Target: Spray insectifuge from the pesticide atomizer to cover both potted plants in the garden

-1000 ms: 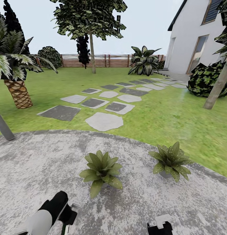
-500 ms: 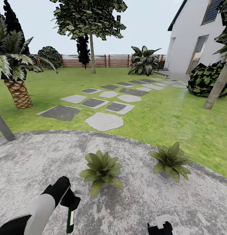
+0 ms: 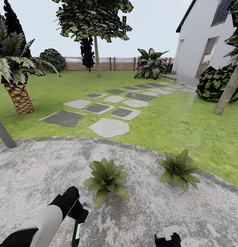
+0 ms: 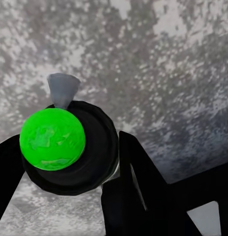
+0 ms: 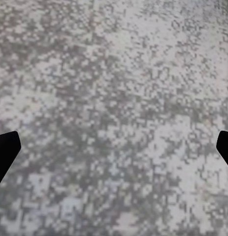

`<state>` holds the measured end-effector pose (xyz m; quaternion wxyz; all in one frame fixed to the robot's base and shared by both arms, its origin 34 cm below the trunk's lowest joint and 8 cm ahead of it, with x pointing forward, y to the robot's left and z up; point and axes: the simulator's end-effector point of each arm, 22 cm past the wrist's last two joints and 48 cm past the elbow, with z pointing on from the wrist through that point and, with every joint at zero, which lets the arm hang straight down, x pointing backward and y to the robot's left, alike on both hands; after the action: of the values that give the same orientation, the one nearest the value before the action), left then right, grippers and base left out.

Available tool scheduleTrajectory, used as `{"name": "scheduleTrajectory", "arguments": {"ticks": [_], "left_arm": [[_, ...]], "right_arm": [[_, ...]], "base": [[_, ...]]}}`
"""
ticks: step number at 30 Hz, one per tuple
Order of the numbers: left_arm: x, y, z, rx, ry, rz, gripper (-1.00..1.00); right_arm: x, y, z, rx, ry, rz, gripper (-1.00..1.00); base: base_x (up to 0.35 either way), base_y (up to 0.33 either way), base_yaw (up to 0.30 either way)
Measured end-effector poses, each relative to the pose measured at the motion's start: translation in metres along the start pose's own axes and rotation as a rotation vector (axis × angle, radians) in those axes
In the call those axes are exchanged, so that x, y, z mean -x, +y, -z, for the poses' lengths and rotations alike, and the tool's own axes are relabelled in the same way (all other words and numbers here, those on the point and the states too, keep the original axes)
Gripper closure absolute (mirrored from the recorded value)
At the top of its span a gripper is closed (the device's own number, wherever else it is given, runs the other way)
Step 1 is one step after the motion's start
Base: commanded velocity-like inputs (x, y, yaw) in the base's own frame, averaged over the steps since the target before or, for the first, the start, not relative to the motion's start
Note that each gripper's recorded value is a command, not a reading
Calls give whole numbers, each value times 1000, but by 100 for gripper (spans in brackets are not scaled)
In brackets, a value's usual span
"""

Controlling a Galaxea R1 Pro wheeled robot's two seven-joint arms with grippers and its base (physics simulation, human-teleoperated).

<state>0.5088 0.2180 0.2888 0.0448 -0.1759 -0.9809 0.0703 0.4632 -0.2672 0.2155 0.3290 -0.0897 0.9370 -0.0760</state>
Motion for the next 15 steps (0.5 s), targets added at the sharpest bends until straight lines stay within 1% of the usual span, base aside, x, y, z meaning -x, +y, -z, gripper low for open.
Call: {"name": "scheduleTrajectory", "arguments": {"ticks": [6,12,15], "left_arm": [[1,2,2,3,-3,2,100],[0,4,2,5,-3,8,100],[1,5,3,7,-6,5,100]], "right_arm": [[1,0,0,-1,-2,-1,-100],[1,0,0,-1,-2,-1,-100],[1,0,0,-1,-2,-1,-100]], "base": [[-1,12,-211],[-42,265,-30],[115,254,-1]]}}
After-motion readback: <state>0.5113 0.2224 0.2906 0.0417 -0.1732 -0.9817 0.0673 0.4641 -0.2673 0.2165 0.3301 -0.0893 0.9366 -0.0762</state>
